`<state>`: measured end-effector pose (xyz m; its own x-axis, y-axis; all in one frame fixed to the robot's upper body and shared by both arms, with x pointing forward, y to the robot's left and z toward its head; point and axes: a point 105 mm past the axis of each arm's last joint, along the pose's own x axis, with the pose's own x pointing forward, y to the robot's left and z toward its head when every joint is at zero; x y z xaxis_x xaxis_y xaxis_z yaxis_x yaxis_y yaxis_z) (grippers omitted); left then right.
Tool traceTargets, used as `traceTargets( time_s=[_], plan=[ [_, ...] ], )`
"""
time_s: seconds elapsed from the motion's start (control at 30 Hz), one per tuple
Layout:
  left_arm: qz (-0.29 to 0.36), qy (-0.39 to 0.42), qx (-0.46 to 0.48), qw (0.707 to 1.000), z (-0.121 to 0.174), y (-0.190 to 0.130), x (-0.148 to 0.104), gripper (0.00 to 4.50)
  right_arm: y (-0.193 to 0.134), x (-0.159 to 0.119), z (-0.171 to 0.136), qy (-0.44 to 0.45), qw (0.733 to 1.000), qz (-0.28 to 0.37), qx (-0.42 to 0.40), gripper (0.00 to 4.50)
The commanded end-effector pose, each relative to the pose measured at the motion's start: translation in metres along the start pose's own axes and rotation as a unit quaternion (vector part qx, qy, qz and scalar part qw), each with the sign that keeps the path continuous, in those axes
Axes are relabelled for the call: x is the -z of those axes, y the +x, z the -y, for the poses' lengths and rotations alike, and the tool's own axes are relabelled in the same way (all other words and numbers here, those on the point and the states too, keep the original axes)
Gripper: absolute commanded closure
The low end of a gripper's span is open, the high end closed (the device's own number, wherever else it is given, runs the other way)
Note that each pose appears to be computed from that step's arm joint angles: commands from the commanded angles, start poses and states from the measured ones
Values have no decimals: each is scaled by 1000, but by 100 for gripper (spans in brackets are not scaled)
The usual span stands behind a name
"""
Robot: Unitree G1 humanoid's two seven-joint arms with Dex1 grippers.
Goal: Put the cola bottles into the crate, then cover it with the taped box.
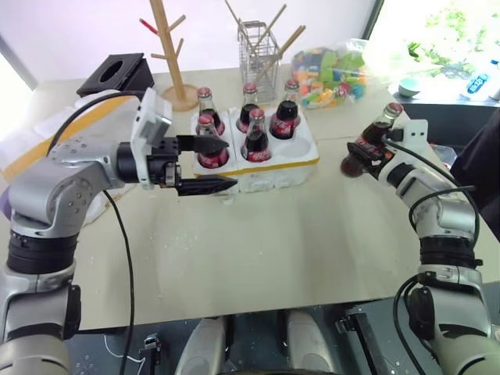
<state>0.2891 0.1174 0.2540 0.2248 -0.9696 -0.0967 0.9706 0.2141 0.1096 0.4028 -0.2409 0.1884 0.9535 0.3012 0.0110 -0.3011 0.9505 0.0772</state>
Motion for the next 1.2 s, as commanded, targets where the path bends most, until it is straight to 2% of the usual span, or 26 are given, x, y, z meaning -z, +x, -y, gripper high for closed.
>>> traceTargets(
  time_s=[0.03,0.1,0.17,0.4,0.63,0.73,0.9,1.0,1.2],
  plan=[
    [12,22,-15,1000,4,-9,-13,0,-8,-105,-49,-32,980,167,-103,163],
    [13,20,-21,999,5,-11,-11,0,-9,-125,-72,-23,970,191,-152,163],
    [12,19,-25,999,5,-12,-10,0,-6,-133,-86,-16,965,190,-181,163],
    [15,25,-34,999,4,-11,-12,0,12,-105,-115,-32,965,132,-223,163],
    [14,26,-38,999,4,-14,-13,0,21,-82,-110,-42,972,98,-210,163],
    [14,28,-42,999,2,-15,-13,0,28,-60,-107,-66,975,54,-207,163],
    [13,30,-45,998,0,-16,-14,0,15,-71,-119,-34,962,72,-260,163],
    [12,31,-47,998,-2,-17,-14,0,7,-61,-125,-69,955,48,-284,163],
    [11,33,-44,998,-3,-16,-14,0,18,-42,-118,-91,964,7,-249,163]
  ],
)
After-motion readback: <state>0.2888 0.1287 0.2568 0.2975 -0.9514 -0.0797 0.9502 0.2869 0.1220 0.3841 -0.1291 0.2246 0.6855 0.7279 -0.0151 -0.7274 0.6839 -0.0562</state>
